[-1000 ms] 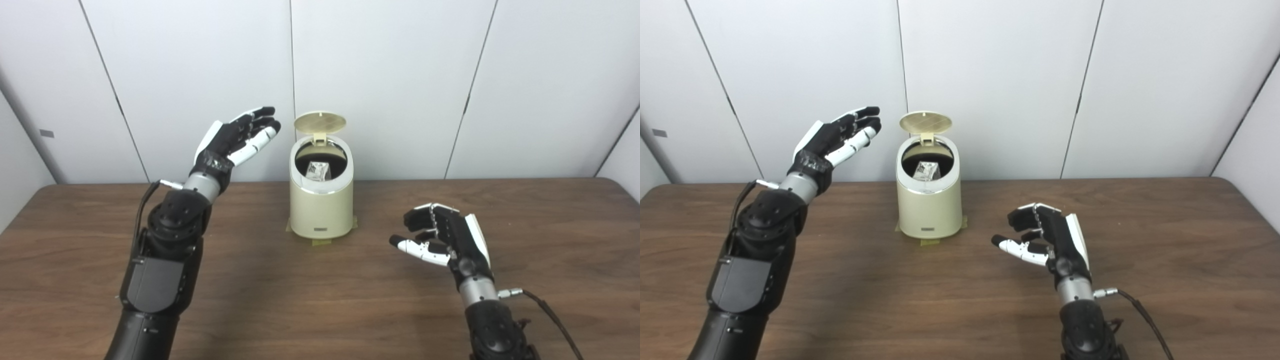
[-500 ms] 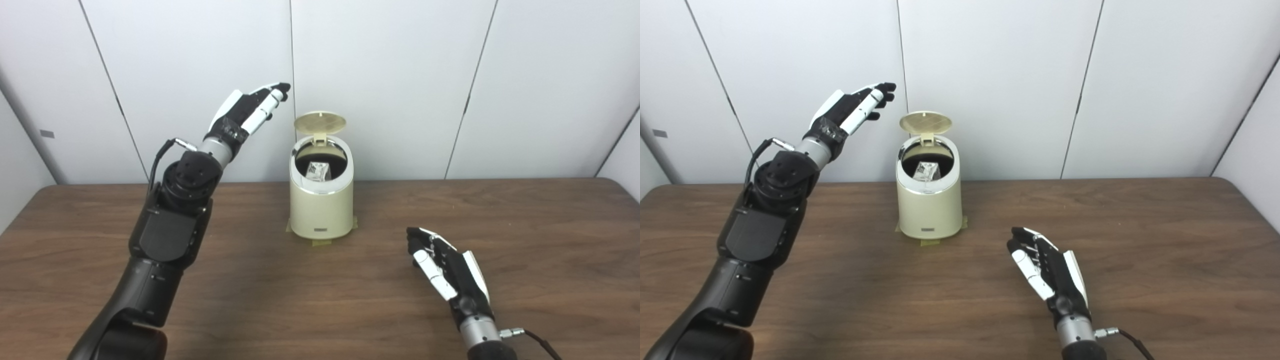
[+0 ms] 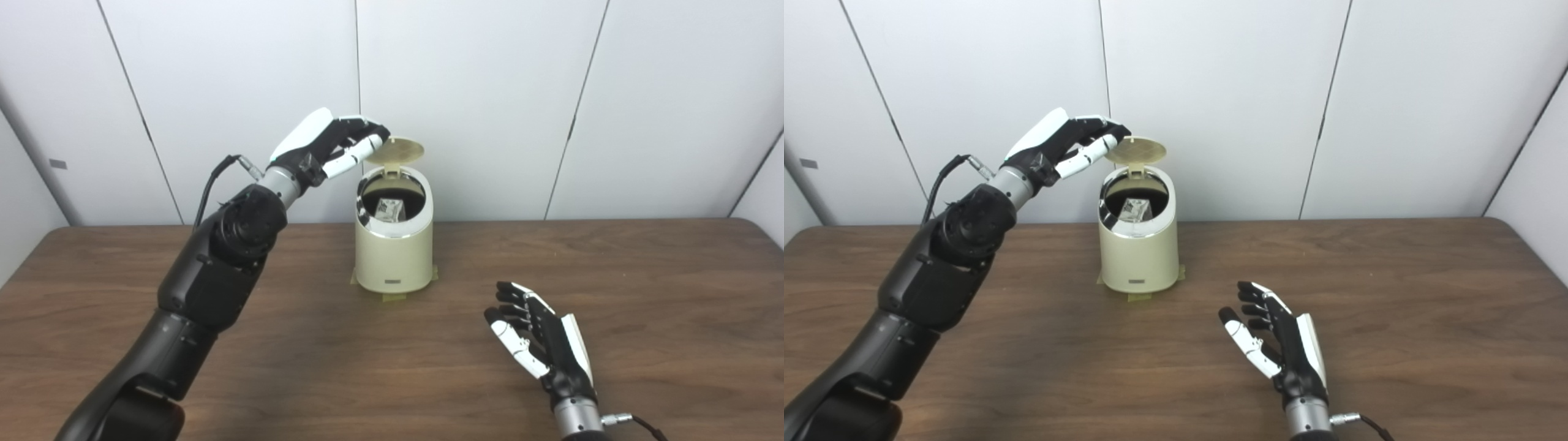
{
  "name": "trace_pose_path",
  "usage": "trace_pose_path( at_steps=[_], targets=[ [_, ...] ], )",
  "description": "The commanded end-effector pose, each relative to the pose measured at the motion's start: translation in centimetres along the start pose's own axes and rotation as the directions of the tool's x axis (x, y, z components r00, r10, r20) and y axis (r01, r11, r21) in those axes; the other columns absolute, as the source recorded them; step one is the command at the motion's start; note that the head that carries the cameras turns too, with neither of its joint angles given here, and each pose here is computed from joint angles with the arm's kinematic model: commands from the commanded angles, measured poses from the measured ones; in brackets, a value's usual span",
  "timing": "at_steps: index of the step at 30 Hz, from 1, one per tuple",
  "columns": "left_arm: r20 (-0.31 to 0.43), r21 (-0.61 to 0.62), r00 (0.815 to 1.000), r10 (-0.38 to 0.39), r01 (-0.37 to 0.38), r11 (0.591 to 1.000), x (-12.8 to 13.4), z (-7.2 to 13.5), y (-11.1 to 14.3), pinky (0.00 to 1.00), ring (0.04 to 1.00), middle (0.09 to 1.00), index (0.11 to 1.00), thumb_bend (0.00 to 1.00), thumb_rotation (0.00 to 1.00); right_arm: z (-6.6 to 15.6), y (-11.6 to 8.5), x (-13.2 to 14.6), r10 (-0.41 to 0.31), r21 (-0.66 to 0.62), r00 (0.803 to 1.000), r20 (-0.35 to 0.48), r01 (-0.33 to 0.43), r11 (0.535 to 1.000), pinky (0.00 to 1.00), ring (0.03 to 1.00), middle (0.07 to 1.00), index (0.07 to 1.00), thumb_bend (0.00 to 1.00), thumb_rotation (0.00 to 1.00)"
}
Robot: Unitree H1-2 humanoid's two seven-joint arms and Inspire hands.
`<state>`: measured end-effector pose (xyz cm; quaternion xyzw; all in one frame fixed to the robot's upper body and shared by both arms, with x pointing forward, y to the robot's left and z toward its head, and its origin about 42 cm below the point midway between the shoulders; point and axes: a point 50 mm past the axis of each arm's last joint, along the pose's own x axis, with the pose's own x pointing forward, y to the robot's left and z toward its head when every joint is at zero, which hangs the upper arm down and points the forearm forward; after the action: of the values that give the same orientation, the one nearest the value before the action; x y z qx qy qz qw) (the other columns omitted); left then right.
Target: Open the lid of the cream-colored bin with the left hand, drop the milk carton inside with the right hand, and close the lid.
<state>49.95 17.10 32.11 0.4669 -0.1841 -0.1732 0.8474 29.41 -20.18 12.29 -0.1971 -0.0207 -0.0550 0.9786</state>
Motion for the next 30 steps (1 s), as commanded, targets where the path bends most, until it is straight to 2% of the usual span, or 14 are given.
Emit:
trace_pose_path(
  at_steps=[1, 3, 7, 10, 13, 17, 20, 23, 28, 30],
  targets=[
    [0.109, 0.130, 0.993, 0.041, -0.055, 0.990, 1.0, 2.6, 3.4, 0.76, 0.790, 0.780, 0.754, 0.40, 0.92, -0.4, 0.0, 0.2, -0.006, -0.031, 1.000, -0.012, 0.006, 1.000, 0.67, 0.751, 0.784, 0.787, 0.40, 0.62],
    [0.128, 0.190, 0.991, 0.032, -0.056, 0.980, 0.9, 2.8, 3.3, 0.75, 0.779, 0.774, 0.746, 0.41, 0.90, -0.4, -0.1, 0.3, -0.013, -0.041, 1.000, -0.013, 0.013, 0.999, 0.68, 0.754, 0.785, 0.789, 0.40, 0.65],
    [0.140, 0.296, 0.990, 0.026, -0.067, 0.953, 0.7, 2.7, 3.1, 0.76, 0.807, 0.779, 0.731, 0.50, 0.92, -0.4, 0.0, 0.4, -0.014, -0.036, 1.000, -0.022, 0.013, 0.999, 0.66, 0.746, 0.783, 0.788, 0.40, 0.68],
    [0.144, 0.368, 0.990, 0.014, -0.067, 0.927, 0.6, 2.5, 3.0, 0.77, 0.817, 0.782, 0.731, 0.51, 0.95, -0.4, 0.1, 0.5, -0.012, -0.038, 1.000, -0.026, 0.011, 0.999, 0.66, 0.745, 0.780, 0.789, 0.40, 0.68],
    [0.159, 0.494, 0.987, -0.012, -0.069, 0.867, 0.2, 2.4, 2.8, 0.78, 0.817, 0.781, 0.740, 0.50, 0.99, -0.5, 0.2, 0.6, -0.016, -0.040, 0.999, -0.030, 0.015, 0.999, 0.66, 0.742, 0.775, 0.790, 0.40, 0.68],
    [0.194, 0.653, 0.979, -0.067, -0.078, 0.753, -0.4, 1.4, 2.1, 0.88, 0.812, 0.762, 0.741, 0.48, 1.00, -0.7, 0.1, 0.7, -0.027, -0.052, 1.000, -0.013, 0.026, 0.998, 0.65, 0.724, 0.761, 0.791, 0.39, 0.70],
    [0.205, 0.720, 0.973, -0.103, -0.079, 0.689, -0.8, 0.7, 1.4, 0.91, 0.813, 0.748, 0.733, 0.48, 1.00, -0.5, -0.1, 0.7, -0.038, -0.063, 0.999, -0.009, 0.037, 0.997, 0.62, 0.710, 0.754, 0.787, 0.40, 0.72],
    [0.216, 0.756, 0.967, -0.133, -0.079, 0.650, -1.2, 0.0, 0.5, 0.91, 0.806, 0.736, 0.724, 0.49, 1.00, -0.4, -0.1, 0.7, -0.045, -0.074, 0.999, -0.012, 0.044, 0.996, 0.60, 0.699, 0.751, 0.783, 0.40, 0.71],
    [0.232, 0.785, 0.957, -0.173, -0.079, 0.615, -2.1, -0.5, -0.5, 0.92, 0.804, 0.729, 0.721, 0.50, 0.94, -0.6, -0.1, 0.5, -0.045, -0.073, 0.999, -0.006, 0.044, 0.996, 0.59, 0.693, 0.743, 0.784, 0.39, 0.65],
    [0.230, 0.798, 0.957, -0.177, -0.082, 0.597, -2.2, -0.8, -1.0, 0.92, 0.804, 0.728, 0.721, 0.51, 0.93, -0.6, -0.2, 0.6, -0.049, -0.077, 0.999, -0.004, 0.048, 0.996, 0.60, 0.696, 0.743, 0.783, 0.39, 0.66]
  ],
)
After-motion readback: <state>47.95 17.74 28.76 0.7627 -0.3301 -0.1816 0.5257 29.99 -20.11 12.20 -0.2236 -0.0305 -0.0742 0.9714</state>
